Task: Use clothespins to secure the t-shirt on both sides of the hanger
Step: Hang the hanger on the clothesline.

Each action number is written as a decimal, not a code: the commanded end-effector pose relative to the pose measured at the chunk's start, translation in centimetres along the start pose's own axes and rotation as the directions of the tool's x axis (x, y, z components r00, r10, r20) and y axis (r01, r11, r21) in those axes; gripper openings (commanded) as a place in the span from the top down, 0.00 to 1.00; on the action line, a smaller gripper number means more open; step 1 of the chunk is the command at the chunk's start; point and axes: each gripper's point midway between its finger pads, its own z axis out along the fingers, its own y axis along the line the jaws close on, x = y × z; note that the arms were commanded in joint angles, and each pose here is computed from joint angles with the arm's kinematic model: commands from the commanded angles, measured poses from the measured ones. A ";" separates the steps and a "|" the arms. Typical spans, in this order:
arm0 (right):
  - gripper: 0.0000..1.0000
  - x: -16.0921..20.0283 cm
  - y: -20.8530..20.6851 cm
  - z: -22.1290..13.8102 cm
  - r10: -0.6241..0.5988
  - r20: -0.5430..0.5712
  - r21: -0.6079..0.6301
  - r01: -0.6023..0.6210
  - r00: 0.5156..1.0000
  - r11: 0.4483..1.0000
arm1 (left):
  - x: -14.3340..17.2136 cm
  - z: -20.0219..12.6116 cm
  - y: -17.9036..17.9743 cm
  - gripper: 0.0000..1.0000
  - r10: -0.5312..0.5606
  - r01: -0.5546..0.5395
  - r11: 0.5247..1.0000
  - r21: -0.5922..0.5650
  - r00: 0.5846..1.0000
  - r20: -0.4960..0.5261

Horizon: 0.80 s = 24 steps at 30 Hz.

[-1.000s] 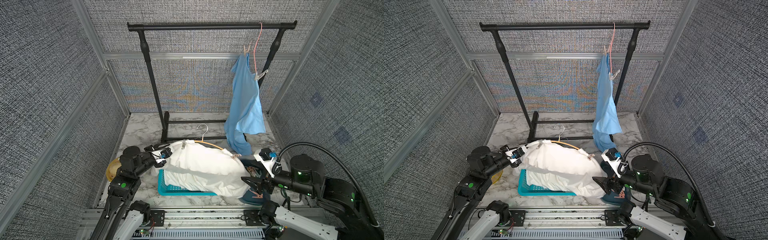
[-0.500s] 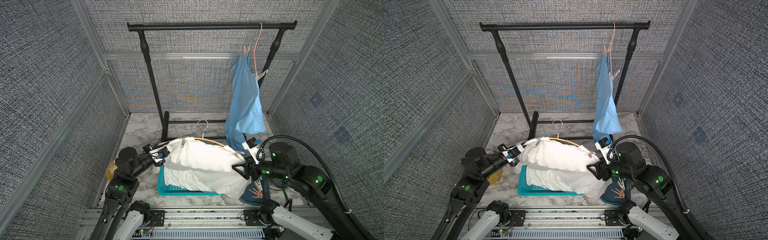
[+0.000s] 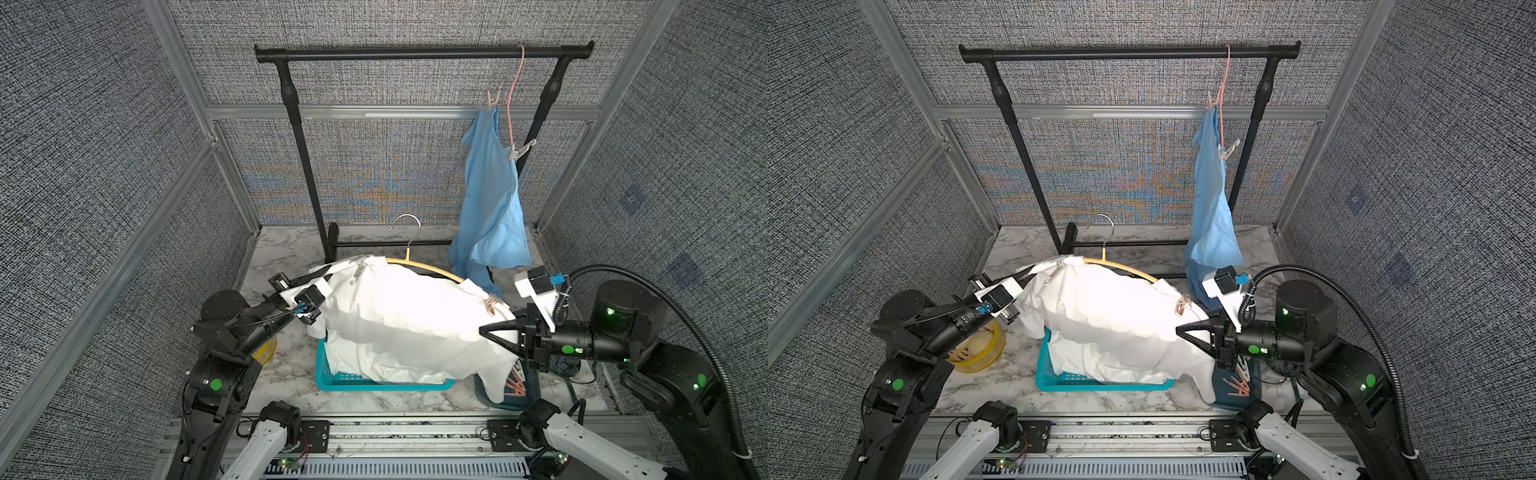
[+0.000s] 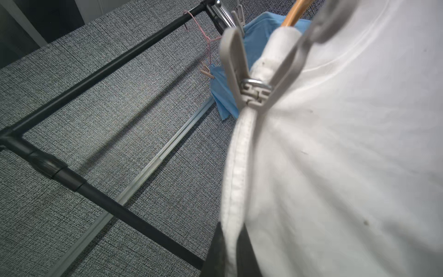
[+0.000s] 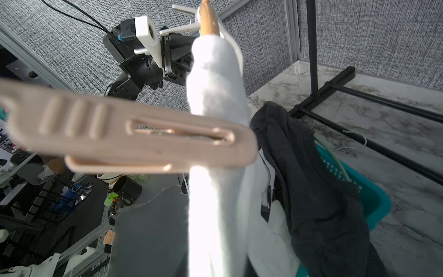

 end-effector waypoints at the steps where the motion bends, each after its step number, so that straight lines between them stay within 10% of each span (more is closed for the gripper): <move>1: 1.00 -2.2 2.2 -0.8 -0.076 0.033 -0.067 0.078 0.997 0.995 | -2.1 0.1 1.2 1.00 -0.002 0.002 1.000 -0.001 0.999 0.046; 13: 1.00 -11.8 5.3 -2.7 -0.133 0.208 -0.060 0.149 0.969 0.987 | -8.0 2.1 8.2 1.00 0.009 0.003 0.996 -0.091 0.991 0.132; 24: 1.00 -17.5 5.9 -4.6 -0.178 0.373 0.028 0.181 0.910 0.983 | -7.1 3.2 9.8 0.35 -0.084 0.110 0.981 -0.161 0.984 0.159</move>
